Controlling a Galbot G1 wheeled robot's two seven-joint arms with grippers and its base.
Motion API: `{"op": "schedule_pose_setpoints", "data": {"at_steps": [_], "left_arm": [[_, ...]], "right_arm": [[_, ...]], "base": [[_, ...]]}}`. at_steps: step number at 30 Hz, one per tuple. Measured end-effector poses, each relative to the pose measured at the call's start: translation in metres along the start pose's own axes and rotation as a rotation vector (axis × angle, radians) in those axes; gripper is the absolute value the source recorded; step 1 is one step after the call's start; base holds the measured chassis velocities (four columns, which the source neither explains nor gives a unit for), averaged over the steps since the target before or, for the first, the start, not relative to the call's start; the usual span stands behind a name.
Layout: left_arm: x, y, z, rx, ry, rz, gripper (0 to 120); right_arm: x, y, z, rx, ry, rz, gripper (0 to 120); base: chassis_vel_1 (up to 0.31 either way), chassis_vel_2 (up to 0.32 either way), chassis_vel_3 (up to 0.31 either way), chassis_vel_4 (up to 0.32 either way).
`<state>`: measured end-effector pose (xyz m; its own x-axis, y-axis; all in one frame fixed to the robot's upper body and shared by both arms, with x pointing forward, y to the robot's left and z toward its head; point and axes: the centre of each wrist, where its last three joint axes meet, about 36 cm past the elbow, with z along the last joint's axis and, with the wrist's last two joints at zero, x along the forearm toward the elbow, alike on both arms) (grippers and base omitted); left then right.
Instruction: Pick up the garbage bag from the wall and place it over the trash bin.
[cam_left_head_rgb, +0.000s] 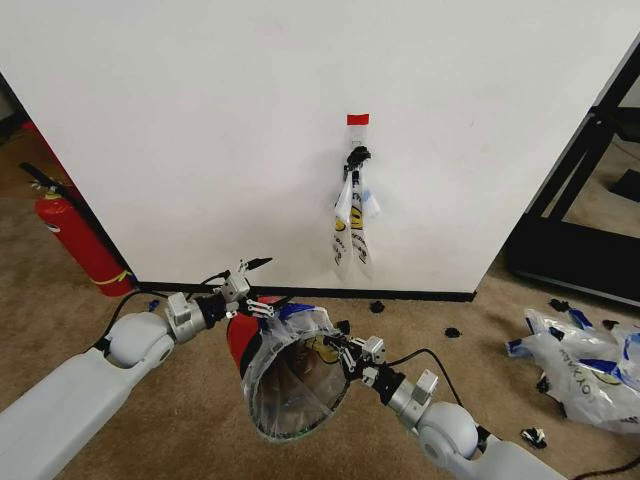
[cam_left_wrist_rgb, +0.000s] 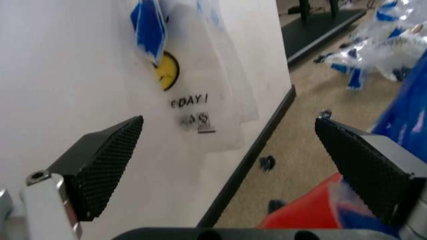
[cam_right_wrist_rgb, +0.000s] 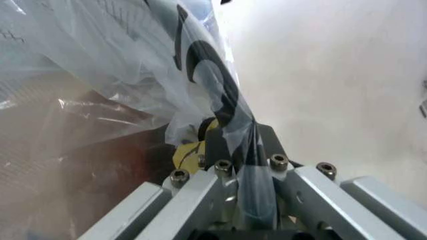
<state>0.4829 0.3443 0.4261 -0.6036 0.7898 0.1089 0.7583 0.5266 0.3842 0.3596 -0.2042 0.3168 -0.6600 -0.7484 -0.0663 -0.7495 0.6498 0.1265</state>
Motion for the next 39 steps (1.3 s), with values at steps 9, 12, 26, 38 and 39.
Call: {"op": "schedule_pose_setpoints", "data": {"at_steps": [9, 12, 26, 38, 39], "left_arm": [[-0.001, 0.007, 0.003, -0.038, 0.026, -0.051, 100], [-0.002, 0.008, 0.002, -0.046, 0.028, -0.134, 100], [-0.013, -0.017, -0.028, 0.192, -0.178, -0.153, 100], [-0.025, -0.037, -0.050, 0.120, -0.169, -0.611, 100], [-0.023, -0.036, -0.049, 0.088, -0.143, -0.679, 100]], "right_arm": [[0.001, -0.006, -0.002, 0.012, -0.022, -0.001, 0], [-0.001, -0.005, 0.001, 0.000, -0.026, 0.013, 0], [-0.015, 0.013, 0.011, -0.173, -0.016, 0.164, 0], [-0.029, 0.043, -0.026, -0.517, -0.042, 0.420, 0], [-0.031, 0.046, -0.037, -0.565, -0.044, 0.458, 0]], "base": [[0.000, 0.000, 0.000, 0.000], [0.000, 0.000, 0.000, 0.000], [0.000, 0.000, 0.000, 0.000], [0.000, 0.000, 0.000, 0.000], [0.000, 0.000, 0.000, 0.000]]}}
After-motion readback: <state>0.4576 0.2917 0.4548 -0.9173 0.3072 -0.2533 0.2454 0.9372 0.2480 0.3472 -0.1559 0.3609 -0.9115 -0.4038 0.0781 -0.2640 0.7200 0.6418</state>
